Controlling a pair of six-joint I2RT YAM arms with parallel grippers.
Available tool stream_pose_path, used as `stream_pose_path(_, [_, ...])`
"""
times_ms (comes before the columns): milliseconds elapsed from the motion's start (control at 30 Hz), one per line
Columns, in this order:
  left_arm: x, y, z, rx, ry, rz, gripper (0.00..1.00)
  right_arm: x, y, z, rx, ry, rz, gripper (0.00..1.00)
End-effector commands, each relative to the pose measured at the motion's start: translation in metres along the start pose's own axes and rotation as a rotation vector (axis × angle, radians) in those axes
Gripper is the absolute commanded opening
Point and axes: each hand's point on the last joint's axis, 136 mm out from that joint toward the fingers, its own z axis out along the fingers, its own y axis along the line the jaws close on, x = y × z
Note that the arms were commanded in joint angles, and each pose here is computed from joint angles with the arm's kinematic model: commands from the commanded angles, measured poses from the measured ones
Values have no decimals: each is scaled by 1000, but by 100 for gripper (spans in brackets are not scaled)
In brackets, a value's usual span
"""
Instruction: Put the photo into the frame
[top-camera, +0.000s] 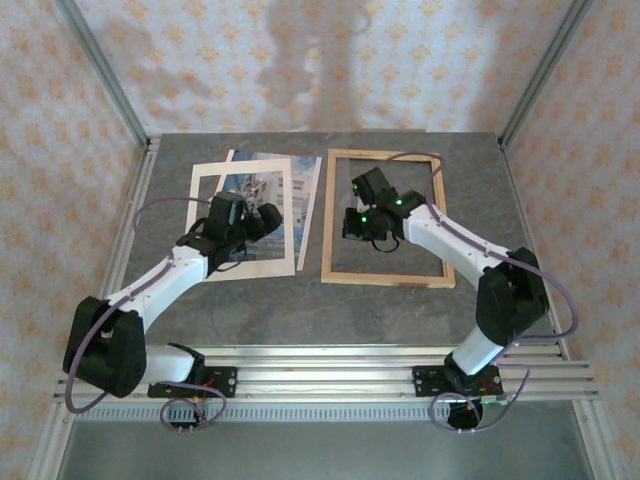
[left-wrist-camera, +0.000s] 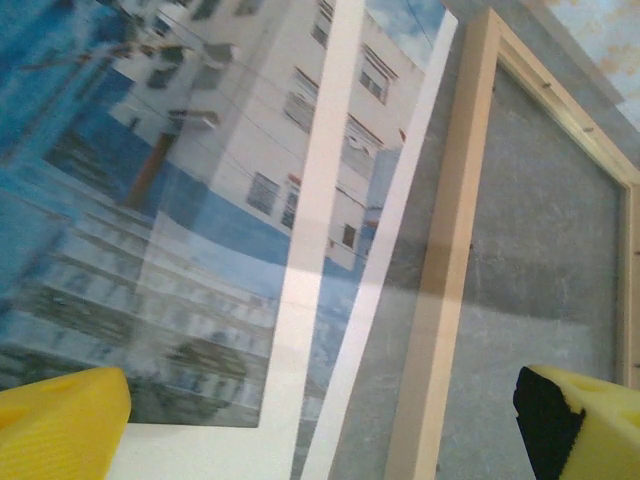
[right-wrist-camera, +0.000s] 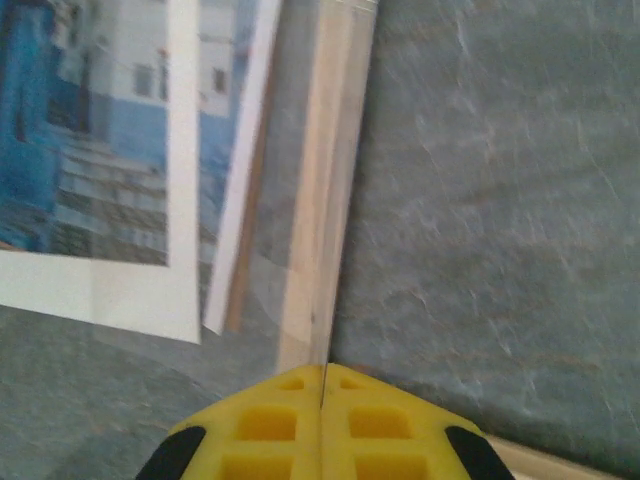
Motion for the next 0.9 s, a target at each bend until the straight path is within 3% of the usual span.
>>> stream_pose_path(0, [13, -15, 18, 61, 28, -7, 100, 13, -14, 1, 29, -7, 39, 0])
stream_pose_path(167, [33, -7, 45, 30, 77, 2, 100, 30, -31, 26, 55, 15, 88, 0])
stream_pose_path(233, [39, 1, 51, 9, 87, 1, 100, 33, -35, 31, 61, 23, 94, 5])
stream_pose_path(367, [48, 14, 60, -24, 103, 13, 100, 36, -47, 32, 118, 20, 60, 42])
stream_pose_path(467, [50, 23, 61, -54, 103, 30, 100, 30, -57, 26, 167, -4, 18, 57])
stream_pose_path(700, [55, 33, 62, -92, 116, 61, 100, -15, -56, 28, 136, -43, -52, 64])
stream_pose_path(867, [56, 35, 62, -99, 116, 56, 100, -54, -53, 57, 70, -39, -84, 64])
